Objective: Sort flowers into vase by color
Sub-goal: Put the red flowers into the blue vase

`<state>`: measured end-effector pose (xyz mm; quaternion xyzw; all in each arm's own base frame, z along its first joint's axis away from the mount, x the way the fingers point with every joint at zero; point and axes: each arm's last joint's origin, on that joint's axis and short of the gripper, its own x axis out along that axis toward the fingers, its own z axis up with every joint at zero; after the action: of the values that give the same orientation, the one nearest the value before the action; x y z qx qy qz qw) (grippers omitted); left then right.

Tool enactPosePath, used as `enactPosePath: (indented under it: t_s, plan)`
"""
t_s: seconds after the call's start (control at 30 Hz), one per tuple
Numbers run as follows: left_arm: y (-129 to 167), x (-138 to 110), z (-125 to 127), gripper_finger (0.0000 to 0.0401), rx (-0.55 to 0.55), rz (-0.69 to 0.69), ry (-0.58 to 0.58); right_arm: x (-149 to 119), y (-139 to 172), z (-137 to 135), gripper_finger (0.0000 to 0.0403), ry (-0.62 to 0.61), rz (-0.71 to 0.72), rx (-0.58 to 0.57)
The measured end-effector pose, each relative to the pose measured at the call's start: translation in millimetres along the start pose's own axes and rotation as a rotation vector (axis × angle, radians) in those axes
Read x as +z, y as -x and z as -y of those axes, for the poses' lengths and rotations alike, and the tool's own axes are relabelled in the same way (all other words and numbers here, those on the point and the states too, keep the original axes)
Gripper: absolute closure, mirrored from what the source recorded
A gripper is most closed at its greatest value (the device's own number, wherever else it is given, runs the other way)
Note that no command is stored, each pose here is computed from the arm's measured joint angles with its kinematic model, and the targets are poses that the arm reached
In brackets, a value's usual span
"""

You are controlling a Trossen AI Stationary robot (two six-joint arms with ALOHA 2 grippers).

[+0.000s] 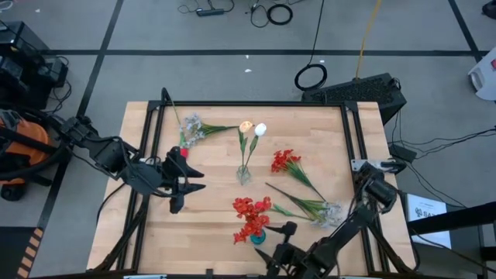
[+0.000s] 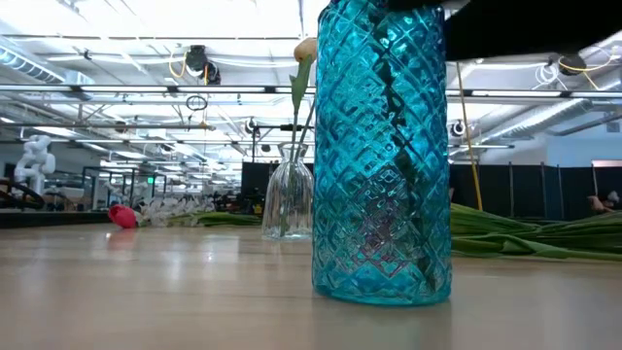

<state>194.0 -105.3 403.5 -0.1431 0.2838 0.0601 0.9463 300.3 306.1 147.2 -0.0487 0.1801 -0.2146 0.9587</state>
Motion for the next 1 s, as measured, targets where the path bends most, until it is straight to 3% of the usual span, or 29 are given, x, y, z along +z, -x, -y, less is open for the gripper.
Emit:
enactPosePath:
  t_s: [0.13,0.23,0.4,0.6,0.83,0.93,1.0]
  plan:
    - [0,-2,-2,0.0235,0.015,-0.020,-0.013,15,24,18,0.0016,-0.020,-0.108,0.055]
    - [0,-2,-2,0.0235,0.018,-0.024,-0.016,25,42,35,0.0016,-0.058,-0.286,0.120]
    - [0,-4,-3,0.0235,0.027,-0.036,-0.024,41,59,64,0.0016,-0.257,-0.619,0.140]
    - [1,-21,-16,0.0235,0.145,-0.188,-0.102,62,64,72,0.0016,-0.529,-0.629,0.145]
    - [-19,-59,-26,0.0235,0.233,-0.348,-0.229,66,65,69,0.0016,-0.509,-0.625,0.211]
    - [-35,-77,-25,0.0235,0.167,-0.384,-0.300,65,62,72,0.0016,-0.551,-0.723,0.192]
    - [-45,-87,-21,0.0235,0.044,-0.394,-0.332,63,62,79,0.0016,-0.614,-0.834,0.139]
